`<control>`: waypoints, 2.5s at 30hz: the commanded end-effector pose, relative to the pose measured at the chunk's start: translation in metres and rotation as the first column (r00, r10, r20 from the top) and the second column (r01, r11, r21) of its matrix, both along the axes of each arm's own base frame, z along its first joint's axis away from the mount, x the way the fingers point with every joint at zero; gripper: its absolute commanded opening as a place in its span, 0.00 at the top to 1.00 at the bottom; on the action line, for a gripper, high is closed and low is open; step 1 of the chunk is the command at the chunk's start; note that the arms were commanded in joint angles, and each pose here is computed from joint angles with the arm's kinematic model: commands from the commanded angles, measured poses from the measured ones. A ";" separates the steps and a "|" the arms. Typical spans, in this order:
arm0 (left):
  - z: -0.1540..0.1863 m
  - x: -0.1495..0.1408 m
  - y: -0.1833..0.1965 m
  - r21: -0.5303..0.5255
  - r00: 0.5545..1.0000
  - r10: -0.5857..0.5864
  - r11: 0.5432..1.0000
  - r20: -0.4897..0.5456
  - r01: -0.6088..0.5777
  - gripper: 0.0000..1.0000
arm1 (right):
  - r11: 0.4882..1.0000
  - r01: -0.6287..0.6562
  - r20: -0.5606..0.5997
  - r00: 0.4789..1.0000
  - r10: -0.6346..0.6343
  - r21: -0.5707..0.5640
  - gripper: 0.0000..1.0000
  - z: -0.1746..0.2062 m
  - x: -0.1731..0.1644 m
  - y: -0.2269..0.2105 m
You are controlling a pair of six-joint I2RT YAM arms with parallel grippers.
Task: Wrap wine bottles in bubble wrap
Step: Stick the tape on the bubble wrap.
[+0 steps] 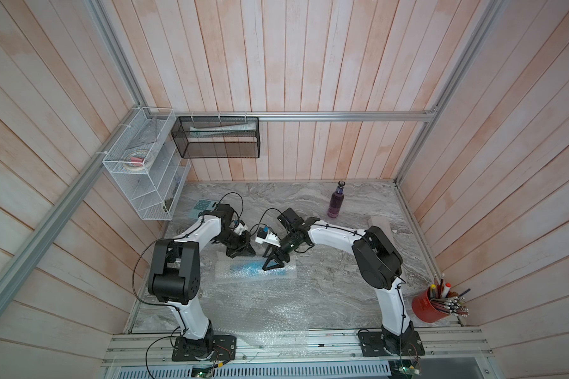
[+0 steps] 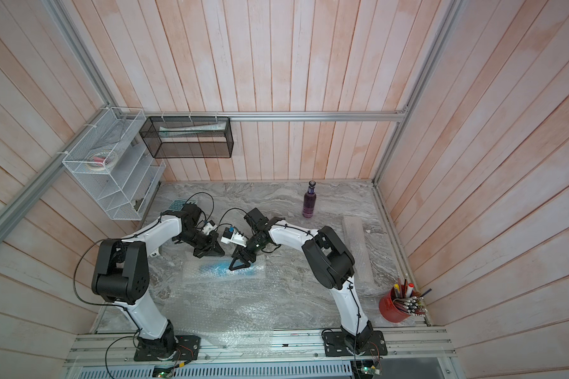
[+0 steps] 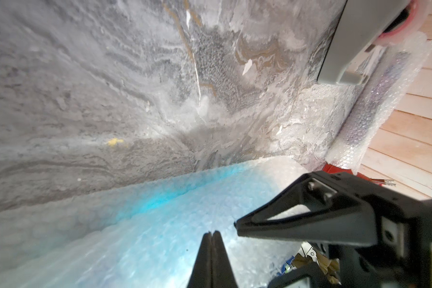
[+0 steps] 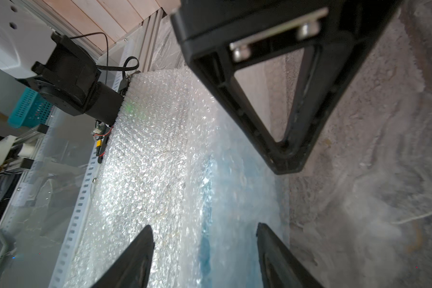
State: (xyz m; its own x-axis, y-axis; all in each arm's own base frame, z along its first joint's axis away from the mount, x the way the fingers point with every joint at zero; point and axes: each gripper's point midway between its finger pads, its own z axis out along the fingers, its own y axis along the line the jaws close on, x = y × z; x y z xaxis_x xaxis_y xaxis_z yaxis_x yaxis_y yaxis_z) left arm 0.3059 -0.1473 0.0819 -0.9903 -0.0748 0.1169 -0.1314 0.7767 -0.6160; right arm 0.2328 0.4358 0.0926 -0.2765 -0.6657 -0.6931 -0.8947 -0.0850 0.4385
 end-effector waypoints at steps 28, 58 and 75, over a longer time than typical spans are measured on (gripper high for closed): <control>0.038 -0.017 0.006 -0.026 0.998 0.053 0.998 0.023 -0.053 1.00 | 0.996 0.083 0.584 0.810 -0.049 -0.032 0.33 -0.013 -0.013 -0.005; 0.028 -0.056 -0.015 -0.116 0.994 0.090 0.988 -0.069 -0.098 1.00 | 0.995 0.087 0.685 0.728 -0.027 -0.054 0.56 -0.033 -0.030 -0.019; 0.000 -0.066 -0.014 -0.082 0.991 0.080 0.993 -0.103 -0.089 1.00 | 0.995 0.089 0.677 0.735 -0.029 -0.054 0.56 -0.031 -0.030 -0.016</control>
